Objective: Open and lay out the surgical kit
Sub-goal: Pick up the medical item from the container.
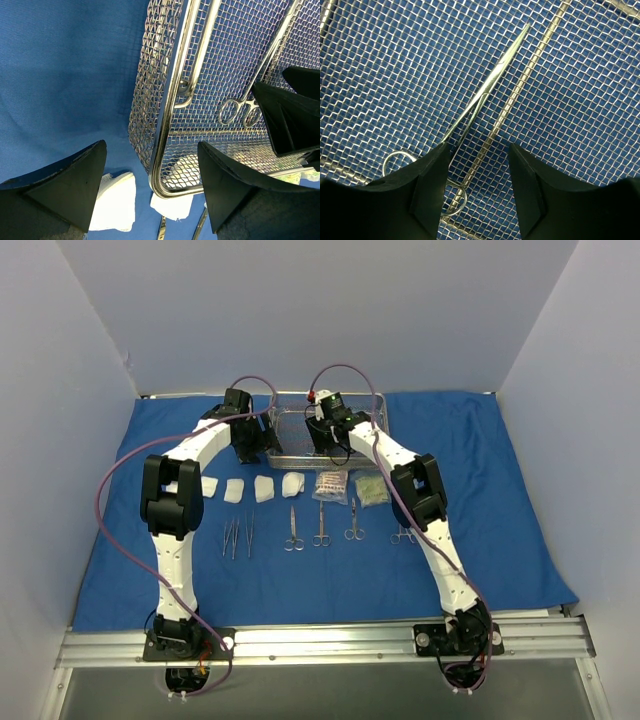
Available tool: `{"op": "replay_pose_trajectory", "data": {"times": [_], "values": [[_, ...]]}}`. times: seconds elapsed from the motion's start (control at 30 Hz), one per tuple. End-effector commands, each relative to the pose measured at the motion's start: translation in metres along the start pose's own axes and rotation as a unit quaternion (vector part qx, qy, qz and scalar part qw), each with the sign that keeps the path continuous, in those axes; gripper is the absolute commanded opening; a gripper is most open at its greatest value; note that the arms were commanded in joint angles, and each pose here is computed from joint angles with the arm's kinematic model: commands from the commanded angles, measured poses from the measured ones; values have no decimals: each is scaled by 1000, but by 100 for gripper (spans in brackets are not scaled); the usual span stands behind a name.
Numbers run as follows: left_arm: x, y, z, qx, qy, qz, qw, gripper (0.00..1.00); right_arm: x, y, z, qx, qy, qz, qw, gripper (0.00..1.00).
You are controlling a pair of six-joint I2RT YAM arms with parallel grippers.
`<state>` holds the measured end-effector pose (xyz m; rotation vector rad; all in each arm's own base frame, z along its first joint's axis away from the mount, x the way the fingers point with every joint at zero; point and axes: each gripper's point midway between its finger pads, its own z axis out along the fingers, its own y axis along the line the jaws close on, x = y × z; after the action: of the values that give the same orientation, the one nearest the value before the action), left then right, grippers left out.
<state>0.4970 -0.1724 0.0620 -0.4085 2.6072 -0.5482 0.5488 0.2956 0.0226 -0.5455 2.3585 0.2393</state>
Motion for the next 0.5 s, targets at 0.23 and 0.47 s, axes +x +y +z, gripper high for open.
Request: {"op": "replay_pose_trajectory", "data": {"times": [0.23, 0.47], "values": [[-19, -10, -6, 21, -21, 6, 1000, 82, 41, -16, 13, 36, 69, 39, 996, 22], [-24, -4, -6, 18, -24, -1, 1000, 82, 96, -28, 23, 39, 153, 77, 984, 19]]}}
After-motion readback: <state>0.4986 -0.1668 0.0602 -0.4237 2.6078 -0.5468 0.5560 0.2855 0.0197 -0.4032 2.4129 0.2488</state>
